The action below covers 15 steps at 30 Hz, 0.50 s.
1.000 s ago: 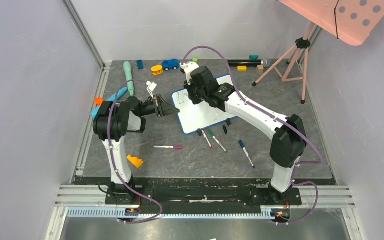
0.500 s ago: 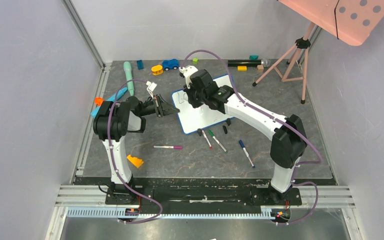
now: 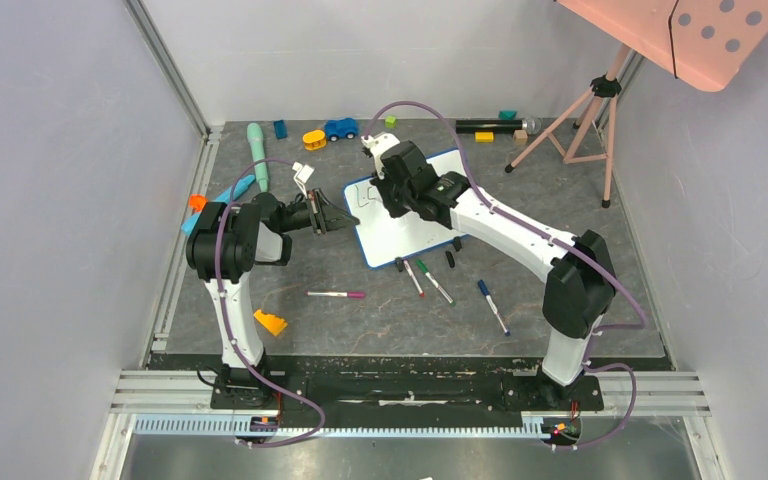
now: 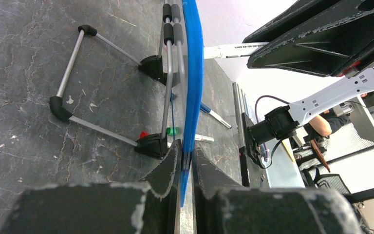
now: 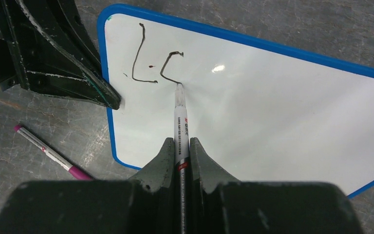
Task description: Write a sentence on the whiteboard
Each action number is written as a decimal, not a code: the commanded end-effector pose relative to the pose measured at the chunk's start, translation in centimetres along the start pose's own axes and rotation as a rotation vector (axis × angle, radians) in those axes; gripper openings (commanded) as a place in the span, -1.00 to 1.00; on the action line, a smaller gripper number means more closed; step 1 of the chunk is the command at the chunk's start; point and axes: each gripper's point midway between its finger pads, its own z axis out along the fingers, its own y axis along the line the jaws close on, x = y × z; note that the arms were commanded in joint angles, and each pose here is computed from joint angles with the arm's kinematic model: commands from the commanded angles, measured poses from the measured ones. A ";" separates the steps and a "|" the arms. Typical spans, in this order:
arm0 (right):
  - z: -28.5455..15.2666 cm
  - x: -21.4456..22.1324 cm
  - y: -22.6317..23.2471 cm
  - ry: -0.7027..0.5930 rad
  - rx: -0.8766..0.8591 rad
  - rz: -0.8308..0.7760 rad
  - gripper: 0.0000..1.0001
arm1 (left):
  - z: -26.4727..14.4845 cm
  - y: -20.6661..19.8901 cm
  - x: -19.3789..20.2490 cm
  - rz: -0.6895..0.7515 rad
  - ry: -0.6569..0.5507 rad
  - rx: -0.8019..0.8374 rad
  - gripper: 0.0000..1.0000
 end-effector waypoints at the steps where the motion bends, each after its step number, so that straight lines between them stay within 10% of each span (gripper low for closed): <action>1: -0.6 -1.6 -1.8 -0.039 0.089 0.020 -1.00 | -0.1 -1.9 0.9 0.062 0.065 0.061 -0.96; 15: 0.0 -3.7 -1.2 -0.070 0.058 0.015 -1.00 | -0.1 -1.9 0.9 0.064 0.068 0.063 -0.96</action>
